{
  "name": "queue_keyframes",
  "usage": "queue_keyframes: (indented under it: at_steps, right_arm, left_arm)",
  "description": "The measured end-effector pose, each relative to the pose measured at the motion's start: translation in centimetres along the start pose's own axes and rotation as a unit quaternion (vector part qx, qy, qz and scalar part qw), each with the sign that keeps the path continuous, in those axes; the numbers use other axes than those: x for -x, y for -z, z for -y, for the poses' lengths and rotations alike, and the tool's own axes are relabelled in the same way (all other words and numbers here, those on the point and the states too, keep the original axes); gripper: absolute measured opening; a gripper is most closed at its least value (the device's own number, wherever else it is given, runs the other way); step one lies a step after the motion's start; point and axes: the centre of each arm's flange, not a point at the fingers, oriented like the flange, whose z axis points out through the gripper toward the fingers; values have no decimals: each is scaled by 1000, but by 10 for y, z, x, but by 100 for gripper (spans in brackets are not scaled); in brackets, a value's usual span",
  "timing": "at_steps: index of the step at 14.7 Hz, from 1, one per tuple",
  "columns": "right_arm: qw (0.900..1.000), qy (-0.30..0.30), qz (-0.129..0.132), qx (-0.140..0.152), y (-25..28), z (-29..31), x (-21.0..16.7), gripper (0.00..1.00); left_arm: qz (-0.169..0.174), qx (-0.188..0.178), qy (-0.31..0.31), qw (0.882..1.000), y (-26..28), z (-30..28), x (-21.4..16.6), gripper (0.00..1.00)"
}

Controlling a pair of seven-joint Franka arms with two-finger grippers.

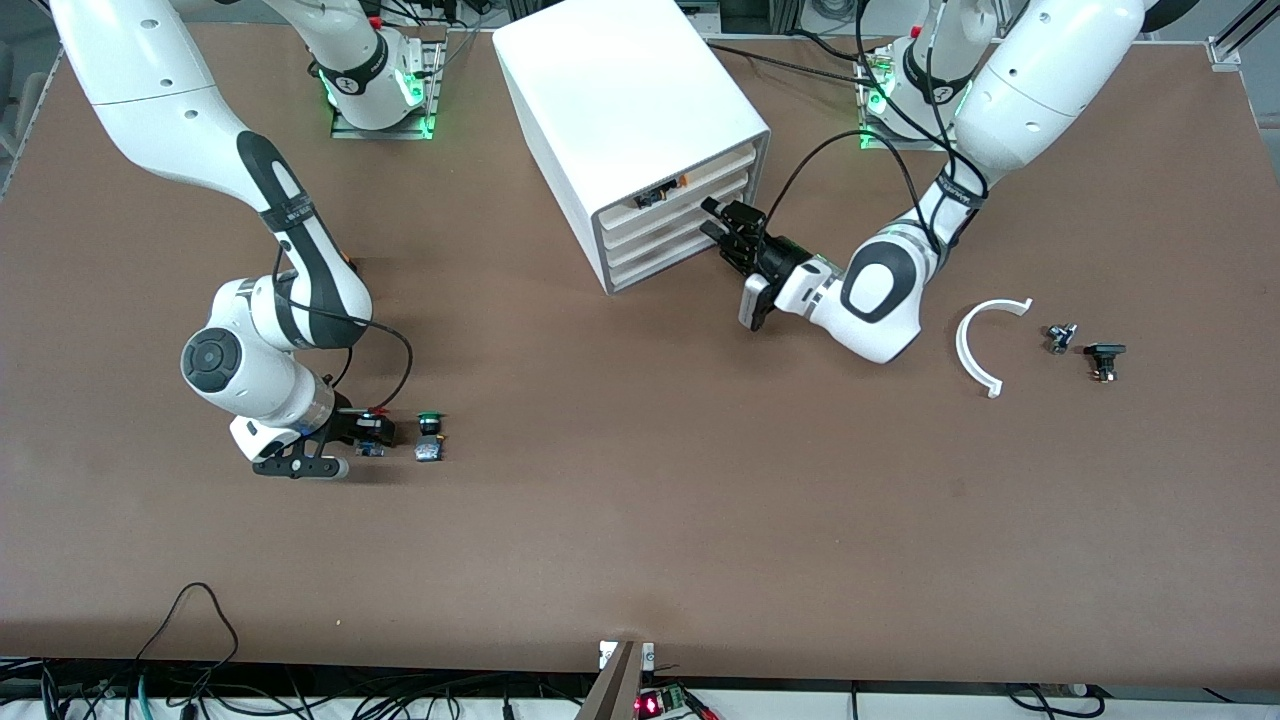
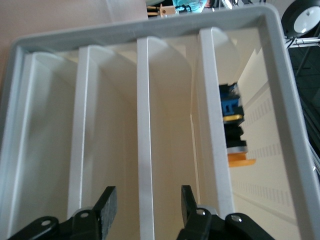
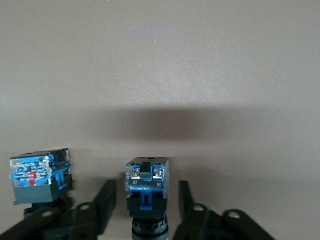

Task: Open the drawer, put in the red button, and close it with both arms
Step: 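Grasp the drawer handle with the left gripper while the right gripper grasps the button, then pull the drawer open with the left gripper while the right gripper lifts the button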

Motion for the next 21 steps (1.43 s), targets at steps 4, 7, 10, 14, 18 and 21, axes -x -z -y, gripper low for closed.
queue_keyframes:
  at_steps: [4, 7, 10, 14, 18, 21]
  right_arm:
    - [1000, 3, -2, 0, 2, 0, -2, 33]
    - [1000, 5, -7, 0, 6, 1, -6, 33]
    - [1000, 9, 9, 2, 23, 8, -17, 33]
    - [999, 12, 31, 6, 56, 18, -33, 33]
    - [998, -18, 67, 13, 94, 39, -42, 33]
    - [994, -59, 86, 23, 127, 88, -40, 33]
  left_arm:
    - [2, 19, 10, 1000, -26, 4, 6, 53]
    - [7, 26, 13, 1000, -39, 7, 12, 39]
    - [6, 25, 13, 1000, -39, 7, 12, 7]
    - [-1, 23, 15, 1000, -31, 8, 12, 7]
    - [-25, 8, 24, 999, 7, 5, 2, 7]
    - [-38, -17, 34, 999, 47, -2, -9, 7]
